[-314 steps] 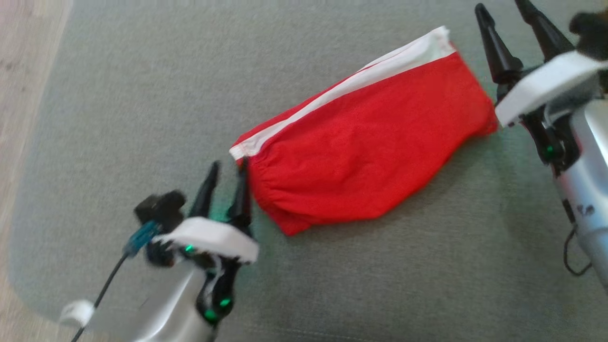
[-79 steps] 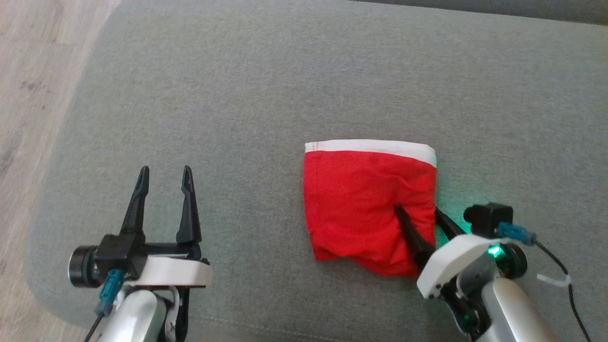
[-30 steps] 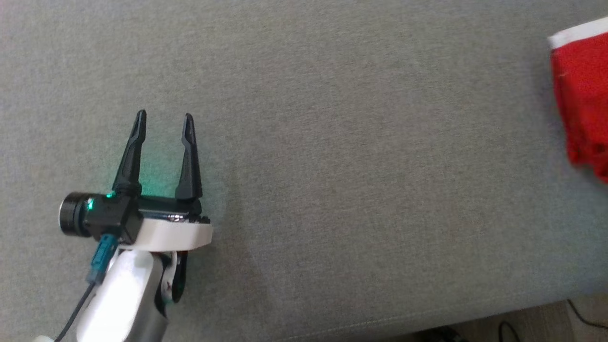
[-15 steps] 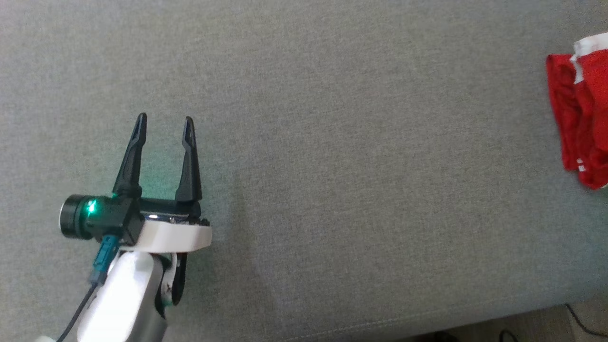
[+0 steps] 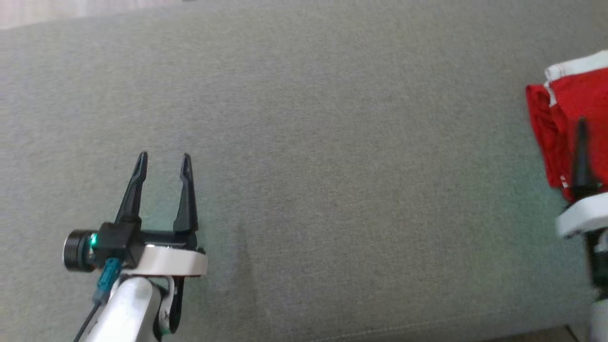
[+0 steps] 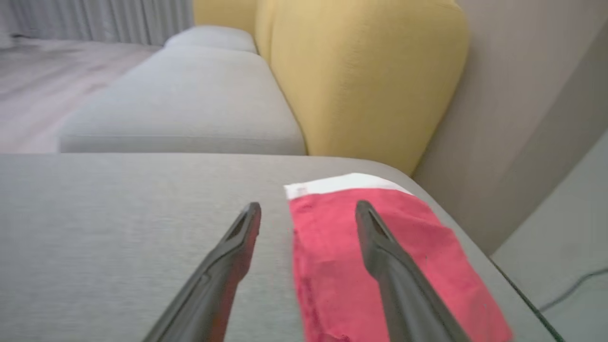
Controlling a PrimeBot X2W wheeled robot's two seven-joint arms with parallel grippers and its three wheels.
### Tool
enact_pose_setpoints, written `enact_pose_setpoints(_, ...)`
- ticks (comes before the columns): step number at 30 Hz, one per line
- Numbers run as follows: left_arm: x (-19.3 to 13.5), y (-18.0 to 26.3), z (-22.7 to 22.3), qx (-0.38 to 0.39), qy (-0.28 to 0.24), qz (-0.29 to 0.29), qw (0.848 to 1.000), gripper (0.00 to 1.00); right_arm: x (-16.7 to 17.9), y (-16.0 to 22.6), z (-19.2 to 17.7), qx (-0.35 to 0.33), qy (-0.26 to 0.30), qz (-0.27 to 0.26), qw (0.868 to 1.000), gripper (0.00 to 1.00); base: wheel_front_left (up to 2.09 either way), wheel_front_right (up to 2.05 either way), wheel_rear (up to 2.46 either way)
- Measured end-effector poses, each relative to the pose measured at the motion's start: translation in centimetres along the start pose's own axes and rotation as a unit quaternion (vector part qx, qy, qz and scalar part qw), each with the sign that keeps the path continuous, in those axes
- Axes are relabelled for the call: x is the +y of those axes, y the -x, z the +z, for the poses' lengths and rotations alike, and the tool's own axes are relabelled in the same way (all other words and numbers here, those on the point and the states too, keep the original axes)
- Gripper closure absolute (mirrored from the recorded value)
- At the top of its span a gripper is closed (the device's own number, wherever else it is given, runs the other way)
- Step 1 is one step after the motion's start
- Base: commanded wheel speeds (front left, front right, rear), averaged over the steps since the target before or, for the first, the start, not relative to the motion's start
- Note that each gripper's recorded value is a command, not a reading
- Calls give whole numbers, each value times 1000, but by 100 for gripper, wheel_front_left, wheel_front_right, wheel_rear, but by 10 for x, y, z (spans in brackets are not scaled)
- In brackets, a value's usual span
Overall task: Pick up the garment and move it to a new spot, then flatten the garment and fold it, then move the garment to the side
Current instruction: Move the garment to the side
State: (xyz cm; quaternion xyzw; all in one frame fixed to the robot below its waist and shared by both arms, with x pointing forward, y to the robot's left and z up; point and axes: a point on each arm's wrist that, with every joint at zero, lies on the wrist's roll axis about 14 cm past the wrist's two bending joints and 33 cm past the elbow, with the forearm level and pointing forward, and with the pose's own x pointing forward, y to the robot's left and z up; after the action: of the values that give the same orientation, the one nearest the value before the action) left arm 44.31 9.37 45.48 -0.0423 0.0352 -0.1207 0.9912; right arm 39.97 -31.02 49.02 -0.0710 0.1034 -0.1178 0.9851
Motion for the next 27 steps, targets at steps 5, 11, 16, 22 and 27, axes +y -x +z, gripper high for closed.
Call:
enact_pose_setpoints(5, 19, 12, 8, -3, -13, 27, 1000, 0, 55, 13, 19, -30, -41, 64, 997, 0, 0, 0, 0)
enact_pose_setpoints(11, 41, 39, 8, 10, -16, 69, 997, 0, 97, 27, 35, -54, -77, 123, 988, 0, 0, 0, 0)
enact_pose_setpoints(16, 58, 60, 9, 13, -22, 98, 995, 0, 117, 42, 32, -52, -103, 154, 981, 0, 0, 0, 0)
enact_pose_setpoints(22, 60, 78, 5, 26, -21, 108, 994, 0, 118, 61, 20, -40, -132, 163, 977, 0, 0, 0, 0)
enact_pose_setpoints(27, 59, 85, 3, 33, -23, 107, 993, 0, 122, 77, 12, -30, -142, 172, 974, 0, 0, 0, 0)
